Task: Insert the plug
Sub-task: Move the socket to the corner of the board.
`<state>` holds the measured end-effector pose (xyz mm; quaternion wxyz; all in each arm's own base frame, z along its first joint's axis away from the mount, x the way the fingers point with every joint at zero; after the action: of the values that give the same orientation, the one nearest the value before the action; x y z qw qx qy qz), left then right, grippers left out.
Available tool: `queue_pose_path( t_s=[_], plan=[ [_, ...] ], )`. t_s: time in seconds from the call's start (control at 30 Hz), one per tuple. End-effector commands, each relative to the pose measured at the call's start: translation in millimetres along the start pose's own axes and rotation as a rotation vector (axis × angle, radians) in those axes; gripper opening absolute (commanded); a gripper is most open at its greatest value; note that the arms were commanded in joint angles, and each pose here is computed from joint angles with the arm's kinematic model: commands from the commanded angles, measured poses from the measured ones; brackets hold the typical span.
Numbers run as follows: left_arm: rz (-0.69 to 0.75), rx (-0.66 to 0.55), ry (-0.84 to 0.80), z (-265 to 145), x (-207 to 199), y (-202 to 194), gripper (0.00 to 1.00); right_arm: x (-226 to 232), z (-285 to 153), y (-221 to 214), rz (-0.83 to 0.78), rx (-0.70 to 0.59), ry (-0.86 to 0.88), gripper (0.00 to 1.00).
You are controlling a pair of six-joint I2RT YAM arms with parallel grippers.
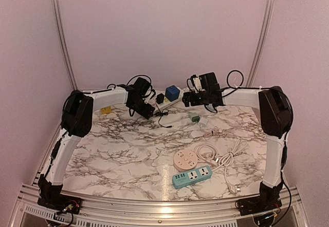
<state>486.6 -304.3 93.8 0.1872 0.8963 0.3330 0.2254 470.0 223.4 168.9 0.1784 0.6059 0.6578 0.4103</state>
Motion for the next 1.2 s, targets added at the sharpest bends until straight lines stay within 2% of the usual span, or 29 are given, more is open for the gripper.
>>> queue_pose_path(
  t_s=[0.0,0.17,0.23,0.33,0.5,0.67,0.87,0.97,1.07,1.17],
  plan=[
    [-0.032,-0.092,0.046,5.3,35.8,18.2,0.61,-3.1,17.0,40.2,0.027,-0.121,0.028,0.98],
    [-0.053,-0.203,0.072,11.8,52.7,29.9,0.62,-3.2,31.1,55.6,0.027,-0.143,0.031,0.98],
    [-0.033,-0.218,0.088,15.5,54.6,30.9,0.68,-3.2,34.9,60.2,0.02,-0.154,0.032,0.99],
    [-0.037,-0.205,0.126,16.7,58.1,27.9,0.83,-10.6,44.4,63.3,0.02,-0.165,-0.006,0.98],
    [-0.09,-0.189,0.195,9.4,65.6,12.7,0.99,-31.7,60.9,74.1,0.093,-0.187,-0.062,0.98],
    [-0.145,-0.143,0.275,8.4,87.5,-4.0,0.96,-39.3,74.9,86.6,0.133,-0.22,-0.098,0.99],
    [-0.141,-0.189,0.135,11.7,92.3,-12.9,0.86,-43.1,83.4,95.4,0.123,-0.256,-0.116,0.99],
    [-0.153,-0.164,0.186,13.0,99.7,-17.4,0.82,-51.2,87.4,95.3,0.126,-0.27,-0.142,0.99],
    [-0.236,-0.133,0.234,15.7,116.8,-22.4,0.82,-60.5,91.1,95.0,0.146,-0.282,-0.167,0.99],
    [-0.367,-0.171,0.211,12.6,132.6,-25.2,0.83,-64.0,98.9,93.7,0.163,-0.29,-0.177,0.99]
  ],
)
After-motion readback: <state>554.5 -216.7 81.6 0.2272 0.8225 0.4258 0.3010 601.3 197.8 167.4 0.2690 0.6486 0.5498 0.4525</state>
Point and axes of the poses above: each gripper's point midway between its finger pads, its own z axis out along the fingers, its own x axis along the line the jaws close on, y = z × x, the point moved 7 cm from there along -z, back along the fingers, and after that the axes turned 13 degrees about z, right-handed, at the moved point
